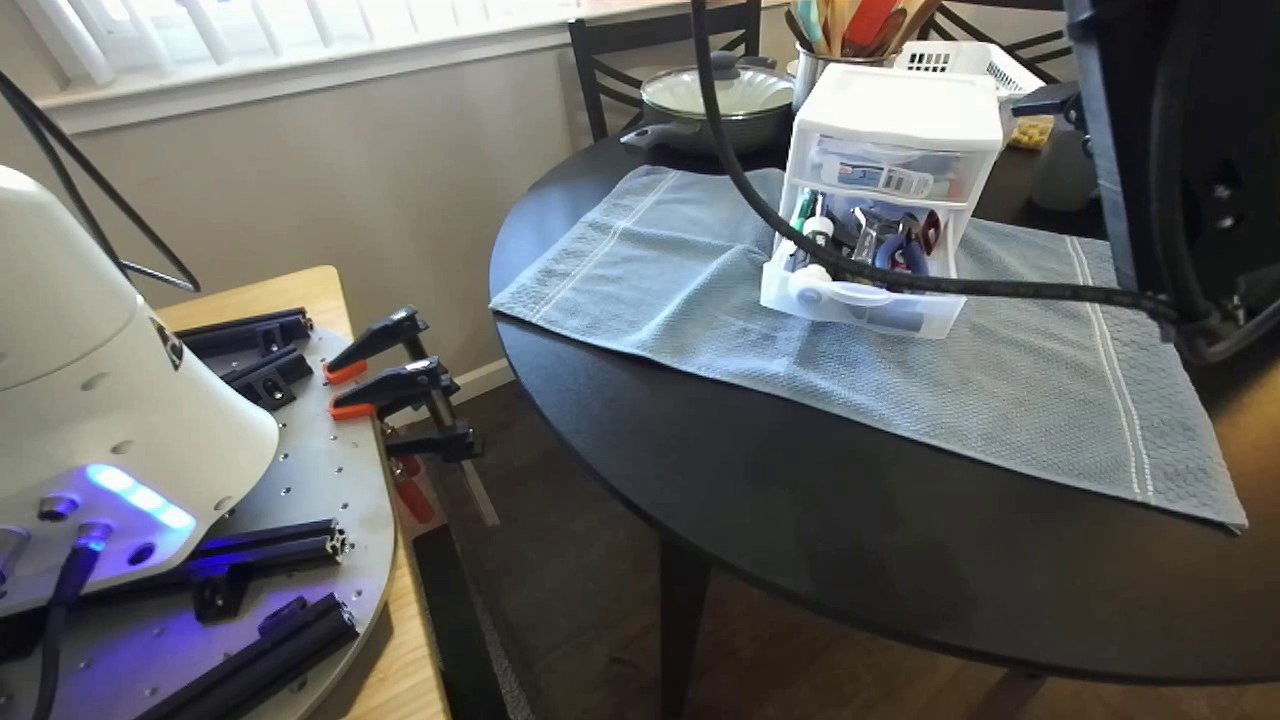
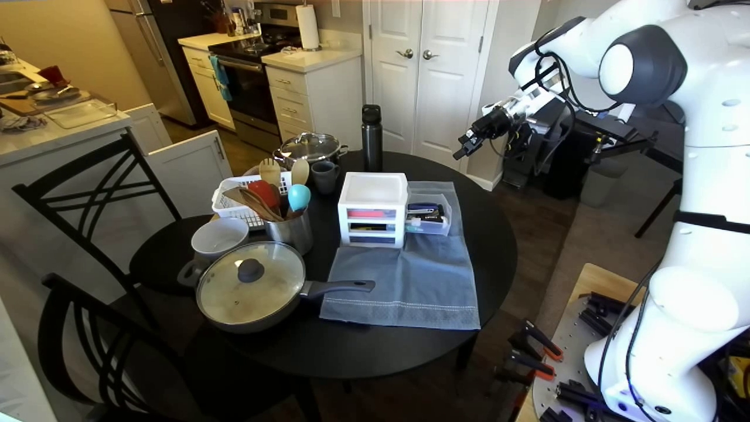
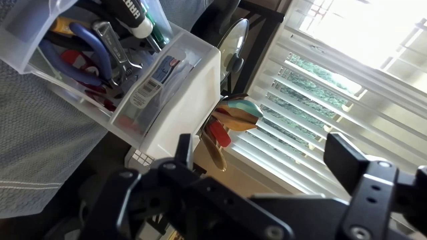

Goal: Pull out a drawer from the miniature cabinet

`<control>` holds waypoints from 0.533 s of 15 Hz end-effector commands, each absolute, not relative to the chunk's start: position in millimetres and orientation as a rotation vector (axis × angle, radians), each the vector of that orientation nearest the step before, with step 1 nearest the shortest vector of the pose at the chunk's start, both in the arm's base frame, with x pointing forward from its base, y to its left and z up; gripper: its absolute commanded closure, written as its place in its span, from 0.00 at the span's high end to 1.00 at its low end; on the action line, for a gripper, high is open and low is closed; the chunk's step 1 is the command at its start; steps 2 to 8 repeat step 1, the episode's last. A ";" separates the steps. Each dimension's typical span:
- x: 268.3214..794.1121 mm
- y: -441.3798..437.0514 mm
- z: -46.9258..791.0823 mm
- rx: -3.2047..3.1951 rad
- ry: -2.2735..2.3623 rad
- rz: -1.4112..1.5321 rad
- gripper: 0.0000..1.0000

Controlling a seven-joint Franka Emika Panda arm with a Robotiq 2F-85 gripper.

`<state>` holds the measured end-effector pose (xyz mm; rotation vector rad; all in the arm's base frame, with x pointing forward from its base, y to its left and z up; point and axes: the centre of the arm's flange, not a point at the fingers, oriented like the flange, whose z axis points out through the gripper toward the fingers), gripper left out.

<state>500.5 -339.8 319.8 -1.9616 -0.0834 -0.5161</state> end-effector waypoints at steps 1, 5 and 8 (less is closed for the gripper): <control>500.6 -339.7 319.9 -1.962 -0.084 -0.516 1.00; 500.6 -339.7 319.9 -1.962 -0.084 -0.516 1.00; 500.6 -339.7 319.9 -1.962 -0.084 -0.516 1.00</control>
